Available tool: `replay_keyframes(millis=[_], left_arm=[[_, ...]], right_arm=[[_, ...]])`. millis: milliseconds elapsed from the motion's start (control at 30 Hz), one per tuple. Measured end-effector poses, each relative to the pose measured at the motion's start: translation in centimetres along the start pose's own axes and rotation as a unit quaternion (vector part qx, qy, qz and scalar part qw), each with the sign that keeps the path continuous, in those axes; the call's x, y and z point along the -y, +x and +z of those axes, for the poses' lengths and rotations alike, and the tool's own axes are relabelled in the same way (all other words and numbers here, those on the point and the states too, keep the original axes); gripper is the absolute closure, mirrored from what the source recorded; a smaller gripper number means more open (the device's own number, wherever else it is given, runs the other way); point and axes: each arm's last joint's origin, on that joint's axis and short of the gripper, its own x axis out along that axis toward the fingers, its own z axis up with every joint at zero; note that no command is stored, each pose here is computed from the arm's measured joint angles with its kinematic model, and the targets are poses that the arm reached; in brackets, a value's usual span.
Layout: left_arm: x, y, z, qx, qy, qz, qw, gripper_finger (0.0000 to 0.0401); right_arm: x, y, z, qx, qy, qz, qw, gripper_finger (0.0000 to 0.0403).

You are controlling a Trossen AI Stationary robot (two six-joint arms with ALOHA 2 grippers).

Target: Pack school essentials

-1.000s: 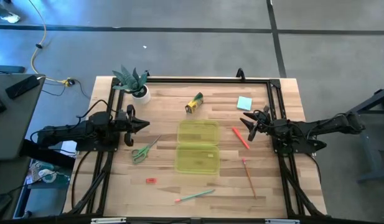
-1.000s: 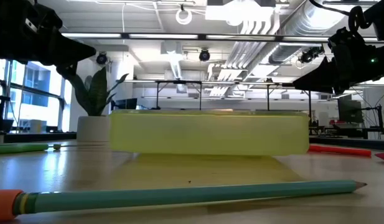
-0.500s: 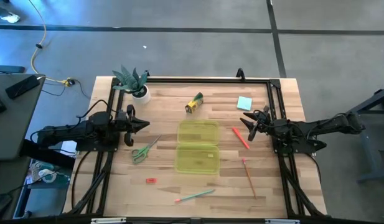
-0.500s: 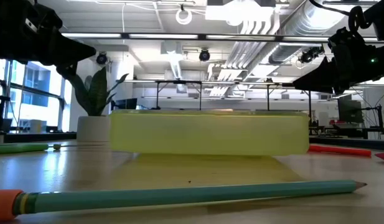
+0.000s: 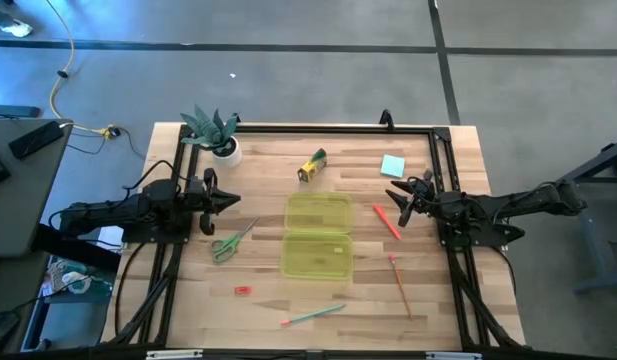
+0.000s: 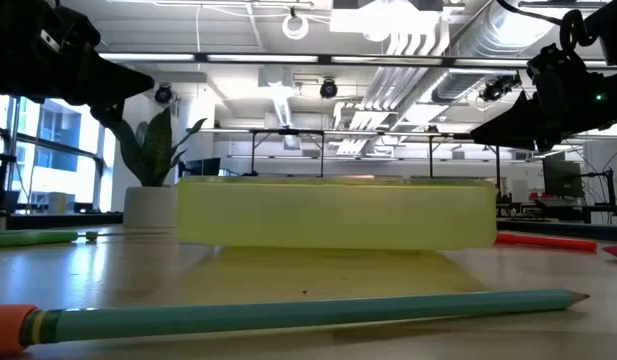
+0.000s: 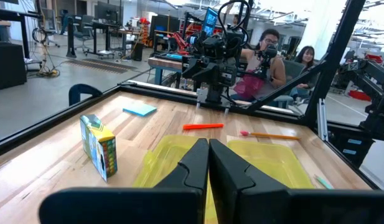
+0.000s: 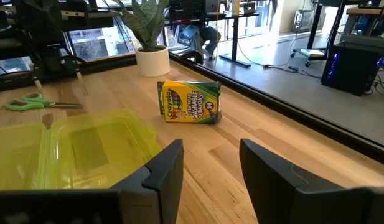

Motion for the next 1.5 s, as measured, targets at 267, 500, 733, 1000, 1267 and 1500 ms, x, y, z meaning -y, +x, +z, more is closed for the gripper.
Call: replay_keyframes(millis=[267,500,733,1000,1267,1500], left_arm=[[0.0,0.0,0.0,0.0,0.0,0.0,1.0,0.0398],[0.04,0.0,0.27,0.014,0.0,-0.002,1.0,0.0398],[0.05,-0.01,0.35,0.018,0.0,-0.003,1.0,0.0398],[0.06,-0.01,0.35,0.018,0.0,-0.003,1.0,0.0398],[0.05,-0.01,0.34,0.018,0.0,-0.003,1.0,0.0398],[0.05,-0.01,0.34,0.018,0.0,-0.003,1.0,0.0398]], right_arm=[[0.0,0.0,0.01,0.0,0.0,0.0,1.0,0.0253],[0.0,0.0,0.0,0.0,0.0,0.0,1.0,0.0253],[-0.02,0.0,0.14,0.006,0.005,0.001,1.0,0.0253],[-0.05,-0.01,0.37,0.016,0.042,0.003,0.999,0.0253],[-0.04,-0.01,0.45,0.02,-0.007,-0.001,1.0,0.0253],[-0.43,-0.04,0.64,0.02,0.044,0.063,0.997,0.0253]])
